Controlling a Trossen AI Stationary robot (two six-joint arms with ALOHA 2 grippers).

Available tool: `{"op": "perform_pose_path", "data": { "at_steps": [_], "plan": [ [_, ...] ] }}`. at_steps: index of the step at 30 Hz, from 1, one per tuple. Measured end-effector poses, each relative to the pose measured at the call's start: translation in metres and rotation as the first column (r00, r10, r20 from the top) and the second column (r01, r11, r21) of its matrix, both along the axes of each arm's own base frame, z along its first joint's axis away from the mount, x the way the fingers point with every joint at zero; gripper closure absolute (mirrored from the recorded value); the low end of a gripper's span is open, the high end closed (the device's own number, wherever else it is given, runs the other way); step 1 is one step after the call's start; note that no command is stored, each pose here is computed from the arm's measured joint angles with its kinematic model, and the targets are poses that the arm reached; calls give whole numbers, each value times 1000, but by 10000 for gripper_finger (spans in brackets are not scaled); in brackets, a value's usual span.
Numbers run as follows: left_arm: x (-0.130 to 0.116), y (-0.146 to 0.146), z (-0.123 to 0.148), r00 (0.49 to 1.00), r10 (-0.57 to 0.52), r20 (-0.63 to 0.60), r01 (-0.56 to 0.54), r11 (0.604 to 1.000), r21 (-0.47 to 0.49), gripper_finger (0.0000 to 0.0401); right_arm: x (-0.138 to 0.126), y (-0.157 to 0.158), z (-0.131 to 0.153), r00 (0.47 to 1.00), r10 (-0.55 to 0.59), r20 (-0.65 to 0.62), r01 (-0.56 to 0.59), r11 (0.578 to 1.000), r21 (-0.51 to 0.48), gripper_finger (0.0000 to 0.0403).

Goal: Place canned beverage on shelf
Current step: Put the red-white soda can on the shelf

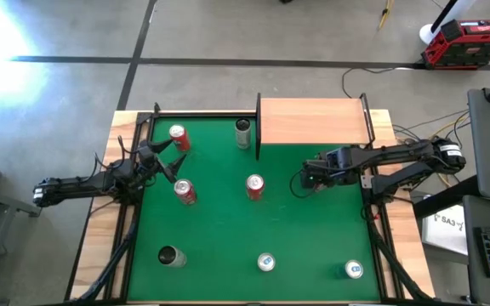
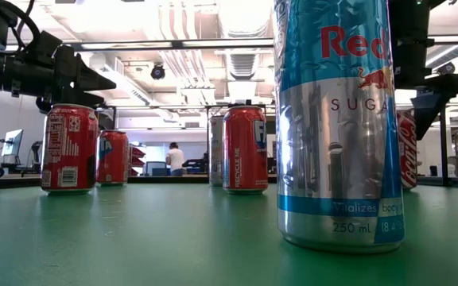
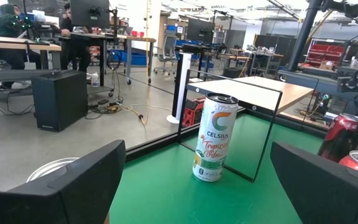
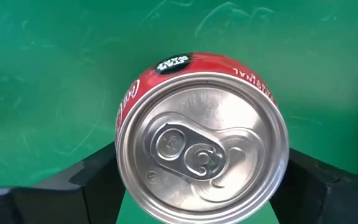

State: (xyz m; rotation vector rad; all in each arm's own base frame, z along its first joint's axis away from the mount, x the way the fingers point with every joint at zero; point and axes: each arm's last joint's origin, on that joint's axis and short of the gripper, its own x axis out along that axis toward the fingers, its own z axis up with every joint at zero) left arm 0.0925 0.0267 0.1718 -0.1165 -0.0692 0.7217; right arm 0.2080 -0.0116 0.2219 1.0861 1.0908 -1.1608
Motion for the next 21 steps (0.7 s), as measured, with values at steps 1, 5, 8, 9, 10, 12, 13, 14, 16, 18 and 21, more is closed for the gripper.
{"op": "perform_pose_path", "data": {
  "at_steps": [1,5,8,9,10,12,13,14,16,18,21],
  "plan": [
    [0,0,0,1000,0,0,0,1000,0,15,0,0,0,1000,-6,0,6,1000,-11,91],
    [0,0,0,1000,0,0,0,1000,0,15,0,5,0,1000,-11,5,11,999,-51,61],
    [0,0,0,1000,0,0,0,1000,0,15,0,12,1,1000,-13,13,14,996,-84,36],
    [0,0,0,1000,0,0,0,1000,0,15,0,14,1,1000,-11,16,12,995,-98,29],
    [0,0,0,1000,0,0,0,1000,0,15,0,17,1,1000,-15,20,17,994,-111,23],
    [0,0,0,1000,0,0,0,1000,0,15,-1,22,1,999,-21,29,25,988,-151,16],
    [0,0,0,1000,0,0,0,1000,0,15,-1,25,1,999,-28,36,34,983,-180,12],
    [0,0,0,1000,0,0,0,1000,0,15,-1,27,0,998,-37,45,46,976,-214,9],
    [0,0,0,1000,0,0,0,1000,0,15,-1,31,-4,997,-55,51,67,959,-274,5],
    [0,0,0,1000,0,0,0,1000,0,15,0,34,-9,996,-67,50,80,944,-322,4],
    [0,0,0,1000,0,0,0,1000,0,15,1,36,-20,994,-102,35,108,922,-371,3]
  ]
}}
